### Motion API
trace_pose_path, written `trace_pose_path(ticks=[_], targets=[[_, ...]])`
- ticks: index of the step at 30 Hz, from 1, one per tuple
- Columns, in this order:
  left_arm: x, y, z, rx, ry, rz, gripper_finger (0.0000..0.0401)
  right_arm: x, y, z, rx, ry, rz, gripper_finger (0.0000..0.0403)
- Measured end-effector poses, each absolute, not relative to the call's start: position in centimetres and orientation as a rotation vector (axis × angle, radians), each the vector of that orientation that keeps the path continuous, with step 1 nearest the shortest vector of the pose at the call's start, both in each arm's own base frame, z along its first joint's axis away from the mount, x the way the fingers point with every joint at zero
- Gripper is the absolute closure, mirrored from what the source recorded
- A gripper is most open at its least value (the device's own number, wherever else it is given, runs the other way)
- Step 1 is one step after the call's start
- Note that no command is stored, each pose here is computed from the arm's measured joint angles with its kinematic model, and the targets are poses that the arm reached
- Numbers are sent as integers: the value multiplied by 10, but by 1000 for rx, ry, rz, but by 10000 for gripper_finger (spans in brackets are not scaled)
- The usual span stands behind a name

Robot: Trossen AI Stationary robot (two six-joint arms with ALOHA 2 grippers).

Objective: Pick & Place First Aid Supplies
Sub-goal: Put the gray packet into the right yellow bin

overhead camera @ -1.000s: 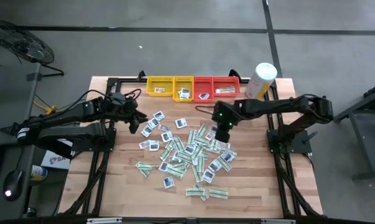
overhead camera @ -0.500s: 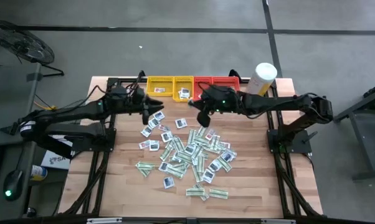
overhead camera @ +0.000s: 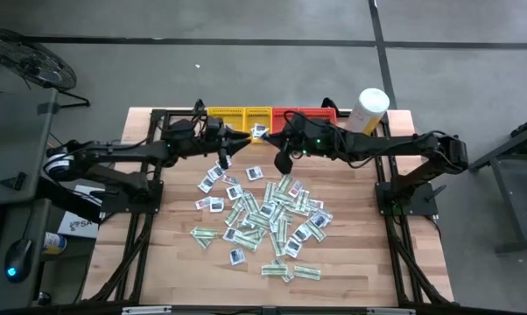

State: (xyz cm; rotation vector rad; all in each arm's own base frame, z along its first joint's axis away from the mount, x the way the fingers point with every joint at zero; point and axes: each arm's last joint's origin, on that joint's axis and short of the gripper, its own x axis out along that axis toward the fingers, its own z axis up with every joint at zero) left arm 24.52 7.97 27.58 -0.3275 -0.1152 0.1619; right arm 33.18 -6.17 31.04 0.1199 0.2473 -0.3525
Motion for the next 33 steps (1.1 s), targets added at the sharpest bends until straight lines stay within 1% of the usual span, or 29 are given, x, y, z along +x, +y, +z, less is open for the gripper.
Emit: trace_pose_path(ticks=[4, 10, 14, 22, 27, 30, 33], targets=[[256, 84, 284, -324, -127, 159, 288, 331, -63, 310, 88, 250, -383, 400], [275, 89, 291, -320, -124, 144, 288, 331, -64, 310, 50, 256, -412, 395], [283, 92, 289, -326, -99, 140, 288, 331, -64, 310, 48, 257, -418, 400], [287, 94, 289, -334, -79, 172, 288, 331, -64, 310, 48, 261, -414, 394], [287, 94, 289, -335, -86, 177, 288, 331, -63, 310, 28, 268, -390, 400], [288, 91, 289, -342, -84, 166, 288, 331, -63, 310, 14, 272, -388, 399], [290, 86, 288, -345, -83, 199, 288, 331, -63, 310, 12, 273, -384, 394]])
